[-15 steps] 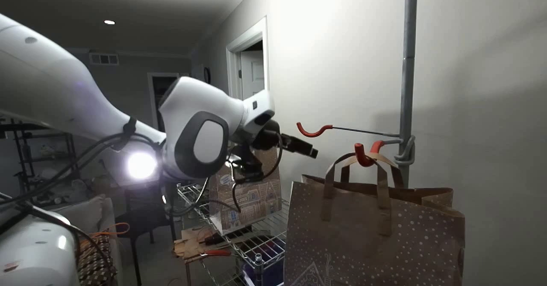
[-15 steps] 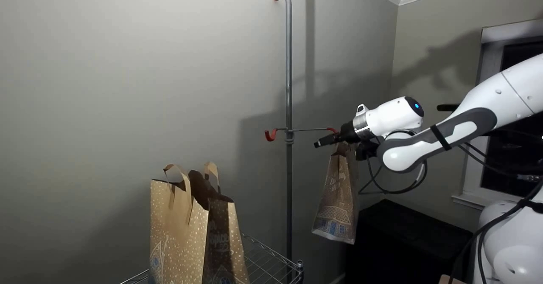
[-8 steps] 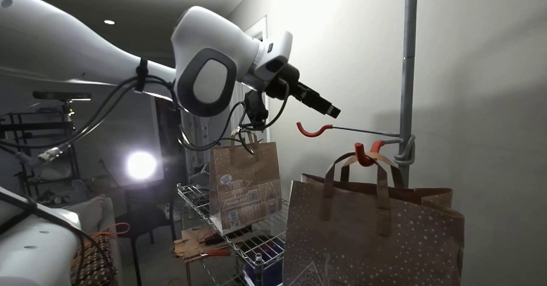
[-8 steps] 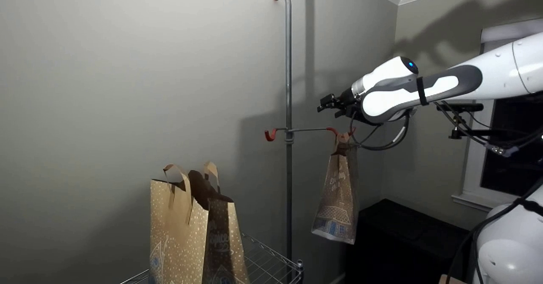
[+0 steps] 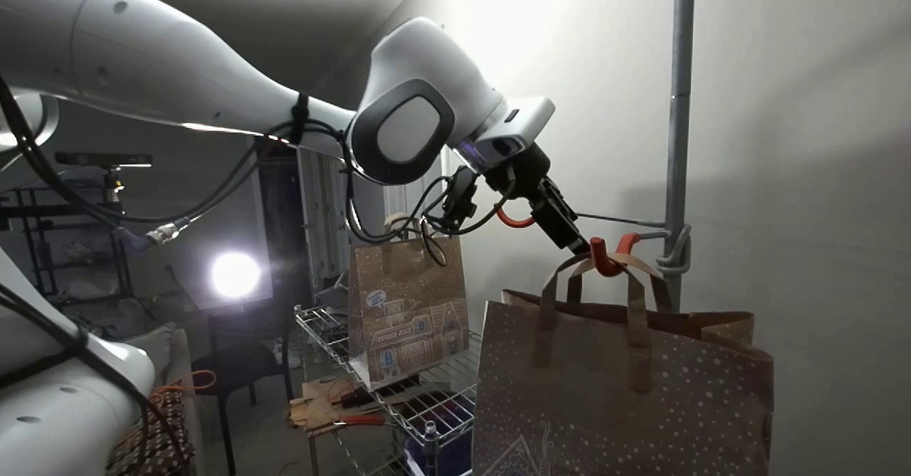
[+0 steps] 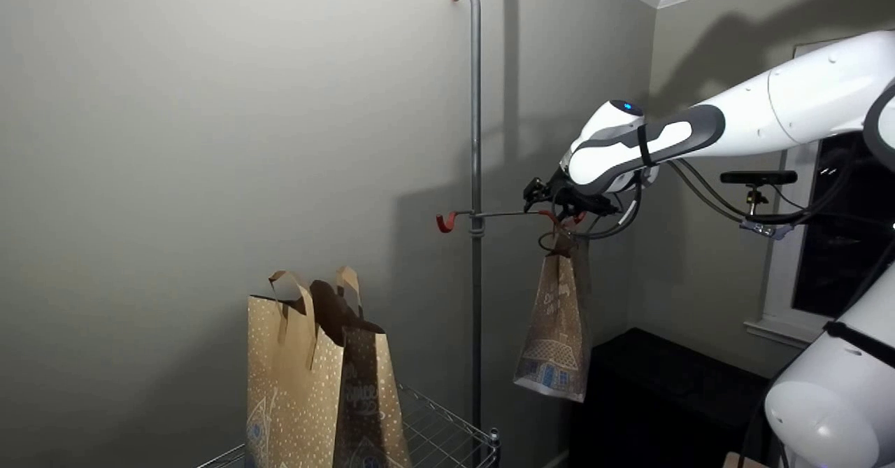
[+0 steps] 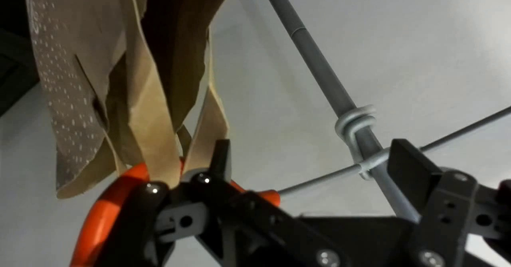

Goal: Move the brown bags to the metal rack

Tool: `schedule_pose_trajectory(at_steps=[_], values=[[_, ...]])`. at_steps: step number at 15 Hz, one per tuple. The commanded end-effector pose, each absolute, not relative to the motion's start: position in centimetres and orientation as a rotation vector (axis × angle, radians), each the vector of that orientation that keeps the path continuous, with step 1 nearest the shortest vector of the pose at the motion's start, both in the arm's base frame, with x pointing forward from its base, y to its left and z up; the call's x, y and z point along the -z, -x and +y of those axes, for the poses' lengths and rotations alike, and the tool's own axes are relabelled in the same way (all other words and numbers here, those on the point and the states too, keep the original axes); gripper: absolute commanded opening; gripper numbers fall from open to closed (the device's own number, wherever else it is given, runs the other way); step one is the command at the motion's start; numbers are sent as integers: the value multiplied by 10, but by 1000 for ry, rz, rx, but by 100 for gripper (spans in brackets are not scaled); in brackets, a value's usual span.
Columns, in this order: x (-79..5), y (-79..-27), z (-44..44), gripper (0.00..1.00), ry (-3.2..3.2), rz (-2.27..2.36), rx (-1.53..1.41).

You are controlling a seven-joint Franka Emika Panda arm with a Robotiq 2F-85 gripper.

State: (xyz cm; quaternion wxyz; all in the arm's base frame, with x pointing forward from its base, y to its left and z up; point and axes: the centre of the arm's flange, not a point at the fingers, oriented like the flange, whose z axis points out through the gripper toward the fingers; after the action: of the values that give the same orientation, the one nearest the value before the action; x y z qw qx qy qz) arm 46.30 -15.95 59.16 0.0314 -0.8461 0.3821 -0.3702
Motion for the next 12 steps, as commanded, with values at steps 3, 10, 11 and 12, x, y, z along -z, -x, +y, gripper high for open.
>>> schedule_pose_trajectory(at_steps=[3,10,11,12], values=[[-615,-470,-150,100,2552,1323,1060],[-646,-427,-133,100,2609,1336,957],[-649,-418,-135,100,2638,1354,962],[-649,-411,-138,100,2660,1367,973]])
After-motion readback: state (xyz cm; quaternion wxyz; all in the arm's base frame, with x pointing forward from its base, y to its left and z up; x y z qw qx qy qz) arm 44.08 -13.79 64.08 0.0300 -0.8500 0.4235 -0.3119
